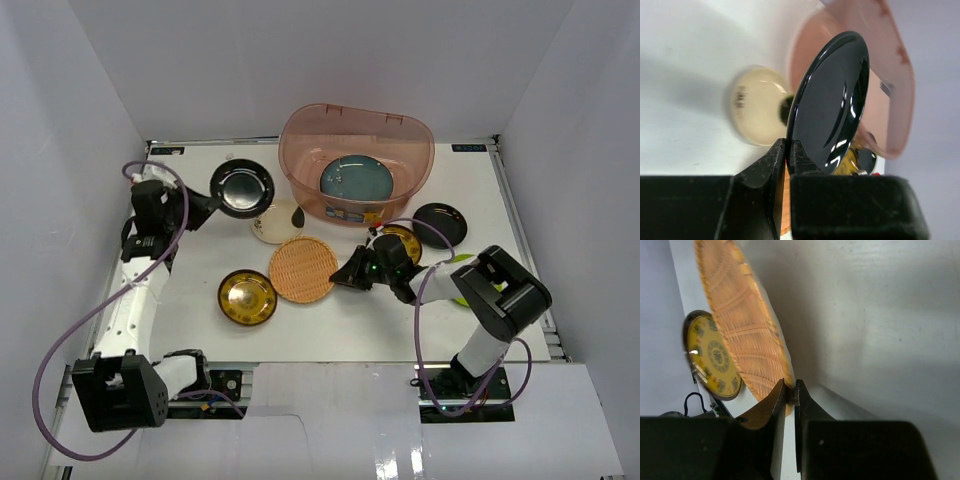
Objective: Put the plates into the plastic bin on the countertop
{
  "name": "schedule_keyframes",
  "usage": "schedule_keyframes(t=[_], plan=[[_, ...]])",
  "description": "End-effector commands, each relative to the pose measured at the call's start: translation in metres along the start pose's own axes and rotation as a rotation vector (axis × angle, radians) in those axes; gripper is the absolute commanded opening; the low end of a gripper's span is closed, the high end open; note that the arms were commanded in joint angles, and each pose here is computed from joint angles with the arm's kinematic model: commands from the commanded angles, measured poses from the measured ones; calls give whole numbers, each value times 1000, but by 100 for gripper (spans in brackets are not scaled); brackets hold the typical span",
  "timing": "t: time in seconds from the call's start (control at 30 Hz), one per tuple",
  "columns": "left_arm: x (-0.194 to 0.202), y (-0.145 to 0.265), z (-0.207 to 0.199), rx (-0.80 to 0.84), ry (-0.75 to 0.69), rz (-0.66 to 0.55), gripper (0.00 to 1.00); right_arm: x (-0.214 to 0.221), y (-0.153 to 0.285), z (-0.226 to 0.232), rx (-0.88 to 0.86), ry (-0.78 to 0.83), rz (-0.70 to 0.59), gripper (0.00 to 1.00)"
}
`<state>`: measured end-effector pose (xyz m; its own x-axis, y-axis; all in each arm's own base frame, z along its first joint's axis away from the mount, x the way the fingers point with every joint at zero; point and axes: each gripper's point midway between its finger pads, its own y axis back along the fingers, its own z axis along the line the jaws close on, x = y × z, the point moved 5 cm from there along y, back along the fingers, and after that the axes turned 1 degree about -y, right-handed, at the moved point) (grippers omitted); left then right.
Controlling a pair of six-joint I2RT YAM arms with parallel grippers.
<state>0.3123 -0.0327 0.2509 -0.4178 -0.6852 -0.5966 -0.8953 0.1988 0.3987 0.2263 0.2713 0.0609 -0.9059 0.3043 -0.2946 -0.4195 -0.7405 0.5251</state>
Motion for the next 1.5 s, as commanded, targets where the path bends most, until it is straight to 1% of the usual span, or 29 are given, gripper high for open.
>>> schedule_keyframes(t=[0.0,0.07,0.1,0.13,0.2,0.3,0.37,0.4,0.47,0.5,0.53,0.57,0.63,0.7,0.77,0.87,0.9,0.97,1.0,1.03,1.13,1.2,1.27,1.3,1.33,1.37,1.4,1.43,1.47], plan=[[7,6,-90,301,-121,88,0,-9,20,15,-40,47,-104,8],[4,5,-125,369,-165,89,0,-9,33,19,-45,108,-115,8],[22,-7,-139,388,-191,150,0,-8,47,25,-51,133,-120,8],[15,-8,-160,419,-213,124,0,-7,54,27,-50,154,-126,8],[36,-35,-177,412,-250,175,0,-4,74,30,-53,202,-142,8],[43,-57,-209,422,-288,185,0,-5,99,38,-69,261,-199,8],[63,-97,-203,365,-297,247,0,-6,116,43,-76,289,-239,8],[60,-102,-219,385,-308,232,0,-6,120,43,-74,313,-242,8],[82,-142,-205,288,-336,269,0,-8,134,54,-86,344,-252,8],[77,-149,-218,298,-343,251,0,-9,138,57,-86,371,-254,8],[95,-173,-202,238,-355,298,0,-11,143,61,-93,384,-262,8],[90,-179,-212,246,-359,276,0,-13,152,71,-107,398,-274,8],[108,-205,-198,196,-374,321,0,-17,162,80,-116,434,-289,8],[104,-215,-208,202,-388,303,0,-23,176,99,-149,464,-310,8],[115,-231,-197,173,-400,337,0,-29,187,112,-161,525,-345,8],[119,-238,-198,187,-411,352,22,-58,222,140,-103,612,-496,8],[120,-238,-199,195,-413,357,40,-71,230,142,-47,616,-577,8],[120,-239,-203,222,-415,364,58,-87,237,149,10,655,-642,8],[120,-236,-208,255,-413,380,72,-100,247,159,36,654,-709,8],[112,-232,-219,289,-418,363,77,-108,244,159,71,653,-729,8],[86,-210,-247,373,-432,310,86,-130,248,171,104,642,-810,8],[53,-183,-264,404,-438,231,88,-142,251,177,93,623,-847,8],[30,-168,-253,375,-422,193,89,-159,245,177,100,607,-866,8],[2,-134,-266,415,-403,114,89,-170,237,179,95,599,-870,8],[8,-139,-229,342,-375,153,89,-178,234,177,94,585,-867,8],[3,-130,-217,333,-352,143,89,-192,234,170,82,570,-858,8],[-20,-91,-225,388,-322,61,89,-204,219,164,70,520,-832,8],[-27,-84,-203,350,-299,41,89,-215,217,167,29,508,-846,8],[-4,-89,-160,270,-275,90,89,-225,212,162,-10,474,-813,8]])
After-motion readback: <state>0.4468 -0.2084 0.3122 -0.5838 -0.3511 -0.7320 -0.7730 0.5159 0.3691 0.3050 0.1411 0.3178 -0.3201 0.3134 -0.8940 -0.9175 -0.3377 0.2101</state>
